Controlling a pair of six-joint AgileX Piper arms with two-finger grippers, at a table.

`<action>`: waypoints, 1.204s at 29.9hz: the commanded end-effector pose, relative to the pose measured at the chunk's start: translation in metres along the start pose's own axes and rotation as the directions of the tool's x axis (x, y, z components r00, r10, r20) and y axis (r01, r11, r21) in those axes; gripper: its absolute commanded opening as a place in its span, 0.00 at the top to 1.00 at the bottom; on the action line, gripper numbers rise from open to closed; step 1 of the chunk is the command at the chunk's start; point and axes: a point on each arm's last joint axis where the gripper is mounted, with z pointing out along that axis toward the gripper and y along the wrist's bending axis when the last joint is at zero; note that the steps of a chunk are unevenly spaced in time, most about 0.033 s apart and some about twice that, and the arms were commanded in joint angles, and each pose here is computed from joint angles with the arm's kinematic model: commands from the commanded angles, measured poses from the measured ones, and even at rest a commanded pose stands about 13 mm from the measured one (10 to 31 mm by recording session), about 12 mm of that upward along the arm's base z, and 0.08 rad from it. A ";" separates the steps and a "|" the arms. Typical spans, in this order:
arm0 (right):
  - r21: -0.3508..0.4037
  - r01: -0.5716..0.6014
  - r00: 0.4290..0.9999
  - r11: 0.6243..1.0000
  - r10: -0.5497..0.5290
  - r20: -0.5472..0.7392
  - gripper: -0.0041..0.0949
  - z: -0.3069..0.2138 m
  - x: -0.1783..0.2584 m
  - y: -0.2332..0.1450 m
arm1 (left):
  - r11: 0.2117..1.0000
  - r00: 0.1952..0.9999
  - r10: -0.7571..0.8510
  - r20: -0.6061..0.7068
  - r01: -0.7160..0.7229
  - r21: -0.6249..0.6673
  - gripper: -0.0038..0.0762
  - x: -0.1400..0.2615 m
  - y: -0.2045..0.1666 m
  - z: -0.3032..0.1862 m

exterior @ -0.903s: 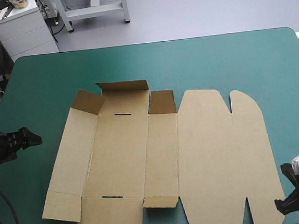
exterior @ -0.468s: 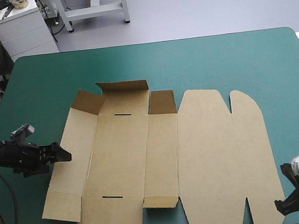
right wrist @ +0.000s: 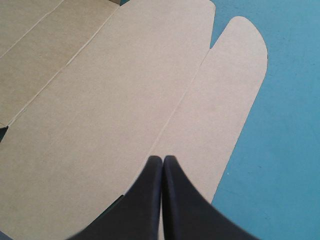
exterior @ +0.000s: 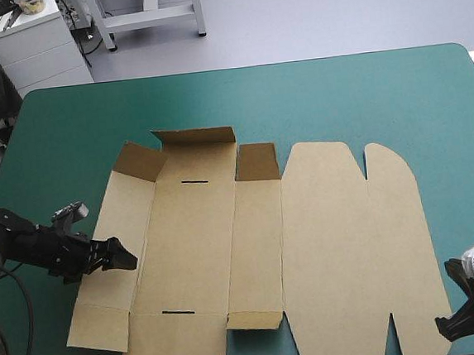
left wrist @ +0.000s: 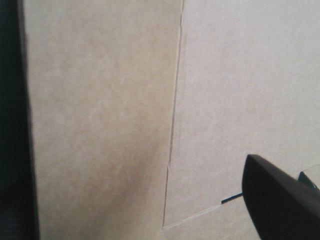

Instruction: Fold the box

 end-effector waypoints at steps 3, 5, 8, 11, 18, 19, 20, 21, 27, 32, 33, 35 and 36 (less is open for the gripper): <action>0.012 0.009 1.000 1.000 -0.010 0.004 0.98 -0.003 -0.004 -0.001 | 0.998 1.000 0.019 -0.008 -0.018 0.066 0.43 0.002 -0.014 -0.008; 0.012 0.009 1.000 1.000 -0.010 0.004 0.98 -0.003 -0.004 -0.001 | 0.998 1.000 0.019 -0.010 -0.018 0.068 0.59 0.002 -0.014 -0.008; 0.012 0.009 1.000 1.000 -0.010 0.004 0.98 -0.003 -0.004 -0.001 | 0.997 1.000 0.019 -0.015 -0.018 0.072 0.80 0.003 -0.014 -0.008; 0.012 0.009 1.000 1.000 -0.010 0.004 0.98 -0.003 -0.004 -0.001 | 0.997 1.000 0.019 -0.017 -0.018 0.073 0.90 0.003 -0.014 -0.008; 0.012 0.009 1.000 1.000 -0.010 0.004 0.98 -0.003 -0.004 -0.001 | 0.997 0.998 0.051 -0.023 -0.050 0.064 0.96 0.004 -0.013 -0.008; 0.012 0.009 1.000 1.000 -0.010 0.004 0.98 -0.003 -0.004 -0.001 | 0.996 0.998 0.058 -0.022 -0.056 0.064 0.96 0.004 -0.013 -0.008; 0.012 0.009 1.000 1.000 -0.010 0.004 0.98 -0.003 -0.004 -0.001 | 0.996 0.998 0.059 -0.017 -0.058 0.068 0.96 0.003 -0.014 -0.008; 0.012 0.009 1.000 1.000 -0.010 0.004 0.98 -0.003 -0.004 -0.001 | 0.995 0.998 0.064 -0.009 -0.063 0.077 0.96 0.003 -0.015 -0.008; 0.013 0.010 1.000 1.000 -0.010 0.004 0.98 -0.003 -0.004 -0.001 | 0.978 0.986 0.119 0.115 -0.136 0.157 0.96 -0.012 -0.028 -0.018; 0.015 0.011 1.000 1.000 -0.011 0.004 0.98 -0.003 -0.004 -0.002 | 0.972 0.972 0.173 0.162 -0.194 0.129 0.96 -0.029 -0.046 -0.034; 0.015 0.011 1.000 1.000 -0.011 0.004 0.98 -0.003 -0.004 -0.002 | 0.967 0.964 0.211 0.160 -0.229 0.109 0.96 -0.033 -0.053 -0.037; 0.015 0.011 1.000 1.000 -0.011 0.004 0.98 -0.003 -0.004 -0.002 | 0.951 0.945 0.290 0.152 -0.302 0.068 0.96 -0.039 -0.072 -0.042; 0.015 0.011 1.000 1.000 -0.011 0.004 0.98 -0.003 -0.004 -0.002 | 0.940 0.933 0.327 0.147 -0.337 0.045 0.96 -0.043 -0.082 -0.045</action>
